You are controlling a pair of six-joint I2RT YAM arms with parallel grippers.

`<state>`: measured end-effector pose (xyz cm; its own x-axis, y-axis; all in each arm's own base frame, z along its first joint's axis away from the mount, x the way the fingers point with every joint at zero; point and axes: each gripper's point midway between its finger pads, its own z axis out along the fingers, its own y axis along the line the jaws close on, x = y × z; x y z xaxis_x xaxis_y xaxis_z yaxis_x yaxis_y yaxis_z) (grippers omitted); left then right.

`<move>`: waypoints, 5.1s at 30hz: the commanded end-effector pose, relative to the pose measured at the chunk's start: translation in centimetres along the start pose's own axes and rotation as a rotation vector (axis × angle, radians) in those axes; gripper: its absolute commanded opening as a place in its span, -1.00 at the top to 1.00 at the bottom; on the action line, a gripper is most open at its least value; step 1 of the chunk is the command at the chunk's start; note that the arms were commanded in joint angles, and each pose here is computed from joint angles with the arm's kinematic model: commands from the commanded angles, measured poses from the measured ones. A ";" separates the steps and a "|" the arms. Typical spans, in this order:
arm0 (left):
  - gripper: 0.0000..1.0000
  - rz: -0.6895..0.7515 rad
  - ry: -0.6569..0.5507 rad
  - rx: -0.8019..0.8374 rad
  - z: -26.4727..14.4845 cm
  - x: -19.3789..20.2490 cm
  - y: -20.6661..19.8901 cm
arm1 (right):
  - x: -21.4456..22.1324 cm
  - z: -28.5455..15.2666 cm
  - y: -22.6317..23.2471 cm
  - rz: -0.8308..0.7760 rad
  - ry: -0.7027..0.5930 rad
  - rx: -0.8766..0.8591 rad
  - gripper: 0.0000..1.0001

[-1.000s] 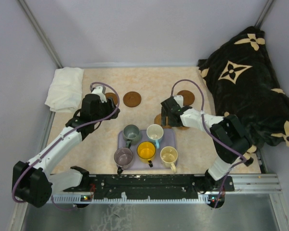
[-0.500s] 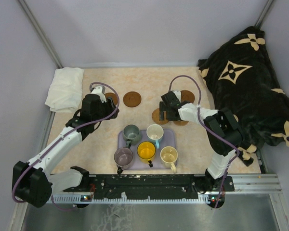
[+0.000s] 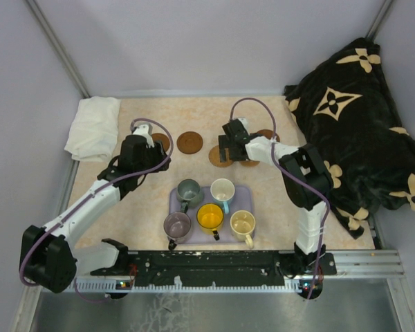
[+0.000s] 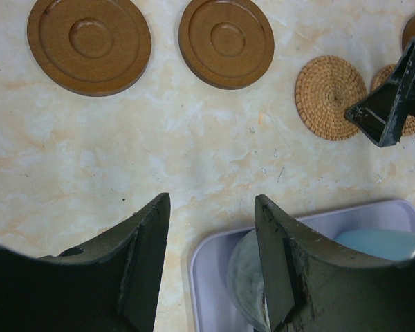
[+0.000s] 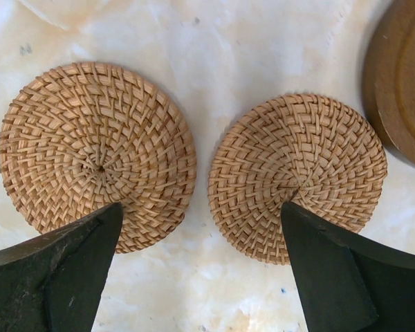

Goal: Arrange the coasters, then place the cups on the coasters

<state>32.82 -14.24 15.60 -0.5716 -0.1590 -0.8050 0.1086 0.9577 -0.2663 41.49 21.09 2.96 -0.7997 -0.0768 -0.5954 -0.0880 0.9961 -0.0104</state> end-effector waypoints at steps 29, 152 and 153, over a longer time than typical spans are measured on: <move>-0.17 0.044 -0.029 -0.084 1.5 -0.6 1.3 | 1.1 6.1 -3.3 -0.056 0.155 0.091 -0.96; 0.62 0.398 0.337 0.602 17.0 10.3 -19.0 | -11.6 -12.6 -10.1 0.236 -0.518 0.178 1.00; 0.61 0.399 0.340 0.600 17.2 10.5 -18.9 | -11.6 -12.5 -10.1 0.235 -0.518 0.178 1.00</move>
<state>38.42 -37.85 3.73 -0.5955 0.3377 -0.7289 0.7238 0.6192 -0.3044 43.72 11.71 17.19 -0.4722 0.0877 -0.8771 0.1638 0.9864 0.0105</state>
